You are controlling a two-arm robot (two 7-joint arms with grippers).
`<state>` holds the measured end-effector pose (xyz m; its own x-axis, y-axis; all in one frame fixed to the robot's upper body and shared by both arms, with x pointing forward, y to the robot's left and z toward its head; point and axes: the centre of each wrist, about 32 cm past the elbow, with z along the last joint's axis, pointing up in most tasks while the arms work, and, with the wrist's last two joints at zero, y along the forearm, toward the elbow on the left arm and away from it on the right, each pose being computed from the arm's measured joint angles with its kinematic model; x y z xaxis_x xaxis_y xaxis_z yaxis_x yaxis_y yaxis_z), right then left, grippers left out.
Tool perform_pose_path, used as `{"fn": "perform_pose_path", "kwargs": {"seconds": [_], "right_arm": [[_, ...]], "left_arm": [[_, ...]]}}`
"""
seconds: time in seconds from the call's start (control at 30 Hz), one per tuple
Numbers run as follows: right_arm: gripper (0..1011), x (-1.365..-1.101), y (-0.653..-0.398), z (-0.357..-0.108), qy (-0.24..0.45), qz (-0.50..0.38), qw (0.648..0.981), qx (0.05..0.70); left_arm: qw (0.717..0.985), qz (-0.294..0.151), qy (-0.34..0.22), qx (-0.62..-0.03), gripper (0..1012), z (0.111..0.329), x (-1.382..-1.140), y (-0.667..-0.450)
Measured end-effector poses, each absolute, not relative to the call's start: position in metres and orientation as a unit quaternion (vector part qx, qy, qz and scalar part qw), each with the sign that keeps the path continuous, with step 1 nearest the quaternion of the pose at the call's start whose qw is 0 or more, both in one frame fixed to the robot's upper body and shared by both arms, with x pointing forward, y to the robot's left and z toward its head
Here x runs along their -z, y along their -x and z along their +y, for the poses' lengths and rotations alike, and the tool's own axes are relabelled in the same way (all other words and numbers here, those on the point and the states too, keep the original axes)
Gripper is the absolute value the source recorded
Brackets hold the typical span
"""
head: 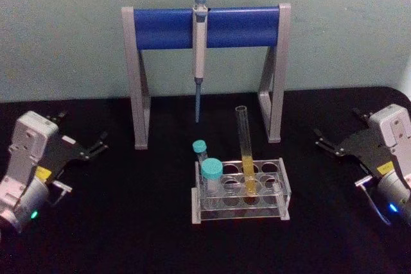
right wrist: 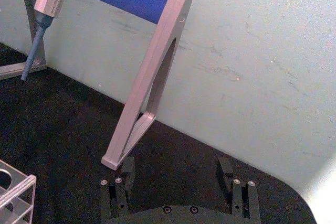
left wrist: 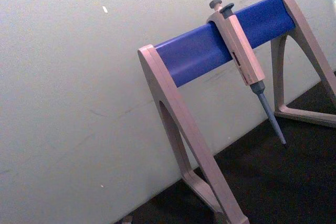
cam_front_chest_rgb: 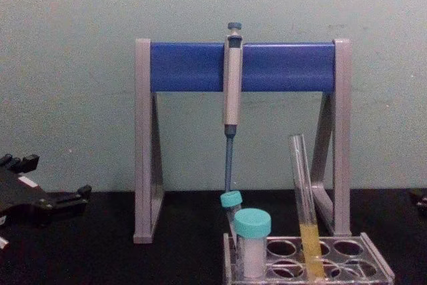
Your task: Pick up the test tube from the test tube rack, shake it, then place it back into the test tube rack.
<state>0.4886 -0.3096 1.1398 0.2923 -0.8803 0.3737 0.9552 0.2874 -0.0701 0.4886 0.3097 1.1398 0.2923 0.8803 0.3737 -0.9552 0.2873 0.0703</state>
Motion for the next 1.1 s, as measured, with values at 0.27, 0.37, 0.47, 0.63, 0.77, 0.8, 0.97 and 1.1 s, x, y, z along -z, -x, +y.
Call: {"fn": "perform_pose_path", "kwargs": {"seconds": [0.27, 0.37, 0.47, 0.63, 0.77, 0.8, 0.97, 1.1], "right_arm": [[1000, -1.1398, -0.4886, -0.3097, 0.141, -0.133, 0.791, 0.58], [1000, -1.1398, -0.4886, -0.3096, 0.141, -0.133, 0.791, 0.58], [1000, -1.1398, -0.4886, -0.3097, 0.141, -0.133, 0.791, 0.58], [1000, -1.1397, -0.4886, -0.3096, 0.142, -0.132, 0.791, 0.58], [1000, -1.1398, -0.4886, -0.3097, 0.142, -0.132, 0.791, 0.58], [1000, -1.1398, -0.4886, -0.3096, 0.142, -0.132, 0.791, 0.58], [1000, -1.1398, -0.4886, -0.3097, 0.142, -0.132, 0.791, 0.58], [1000, -1.1398, -0.4886, -0.3097, 0.142, -0.132, 0.791, 0.58]], "left_arm": [[0.791, -0.132, -0.141, -0.58, 1001, 0.3097, -1.1398, -0.4886], [0.791, -0.132, -0.142, -0.58, 1001, 0.3097, -1.1398, -0.4886], [0.791, -0.132, -0.141, -0.58, 1001, 0.3097, -1.1398, -0.4886], [0.791, -0.132, -0.141, -0.58, 1001, 0.3097, -1.1398, -0.4886], [0.791, -0.132, -0.141, -0.58, 1001, 0.3097, -1.1398, -0.4886], [0.791, -0.132, -0.142, -0.58, 1001, 0.3097, -1.1398, -0.4886], [0.791, -0.132, -0.141, -0.58, 1002, 0.3097, -1.1398, -0.4886], [0.791, -0.132, -0.141, -0.58, 1001, 0.3097, -1.1398, -0.4886]]}}
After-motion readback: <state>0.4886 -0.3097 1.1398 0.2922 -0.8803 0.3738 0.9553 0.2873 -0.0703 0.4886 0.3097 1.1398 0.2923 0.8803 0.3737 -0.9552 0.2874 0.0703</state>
